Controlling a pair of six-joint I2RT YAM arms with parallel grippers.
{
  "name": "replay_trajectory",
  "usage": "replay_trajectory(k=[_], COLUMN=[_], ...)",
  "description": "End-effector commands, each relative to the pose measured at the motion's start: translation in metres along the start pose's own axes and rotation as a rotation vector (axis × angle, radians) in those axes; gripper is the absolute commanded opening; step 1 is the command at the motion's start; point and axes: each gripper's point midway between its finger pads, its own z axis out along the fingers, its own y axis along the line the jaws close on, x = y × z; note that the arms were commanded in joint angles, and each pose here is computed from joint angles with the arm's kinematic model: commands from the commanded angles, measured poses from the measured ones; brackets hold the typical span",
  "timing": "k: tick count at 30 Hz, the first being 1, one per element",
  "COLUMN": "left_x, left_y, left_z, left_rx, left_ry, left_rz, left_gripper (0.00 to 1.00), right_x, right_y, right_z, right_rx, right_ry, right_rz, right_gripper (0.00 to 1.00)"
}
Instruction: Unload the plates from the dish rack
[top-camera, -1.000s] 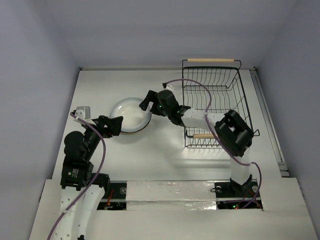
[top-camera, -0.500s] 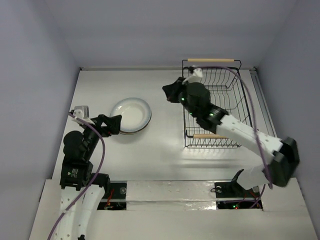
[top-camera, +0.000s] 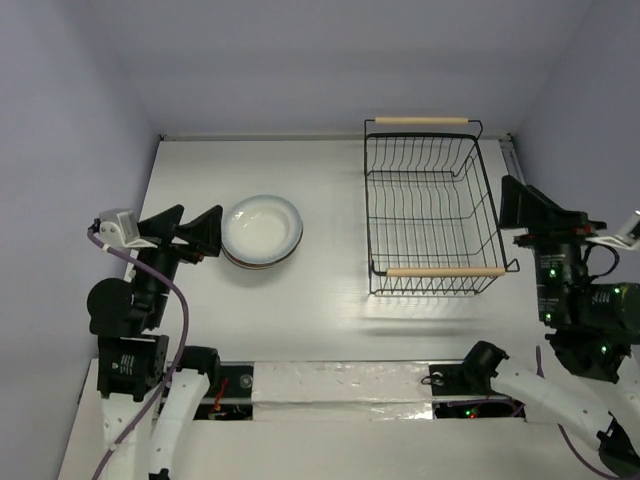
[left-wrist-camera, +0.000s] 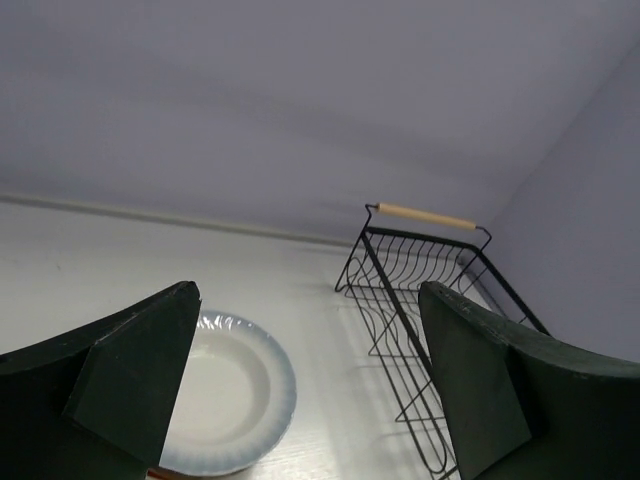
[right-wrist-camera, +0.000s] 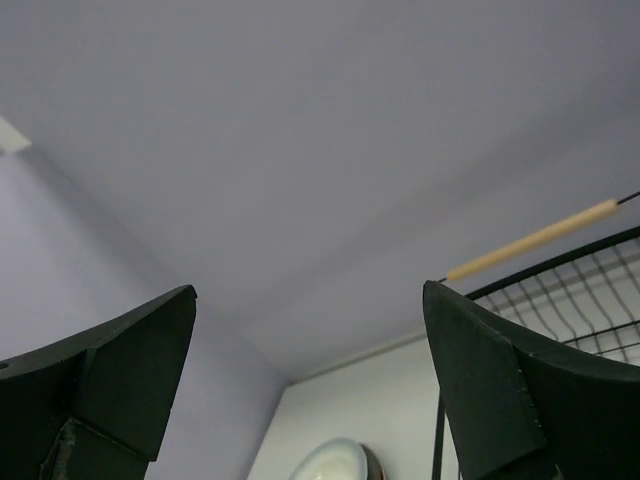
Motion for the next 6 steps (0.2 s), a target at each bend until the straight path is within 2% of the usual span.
replay_trajectory(k=[1,6], left_x=[-0.038,-0.025], left_y=[-0.015,-0.011], left_z=[-0.001,0.012], left_rx=[0.038,0.034], left_ry=[-0.124,-0.072], left_rz=[-0.003,-0.014], left_gripper=[0.89,0.9], right_x=[0.013,0.024], right_y=[-0.034,-0.039], right_z=[-0.006,-0.008], right_rx=[0.113,0.116], right_ry=[0.007,0.032], right_rz=[-0.123,-0.137], right_gripper=[1.0,1.0])
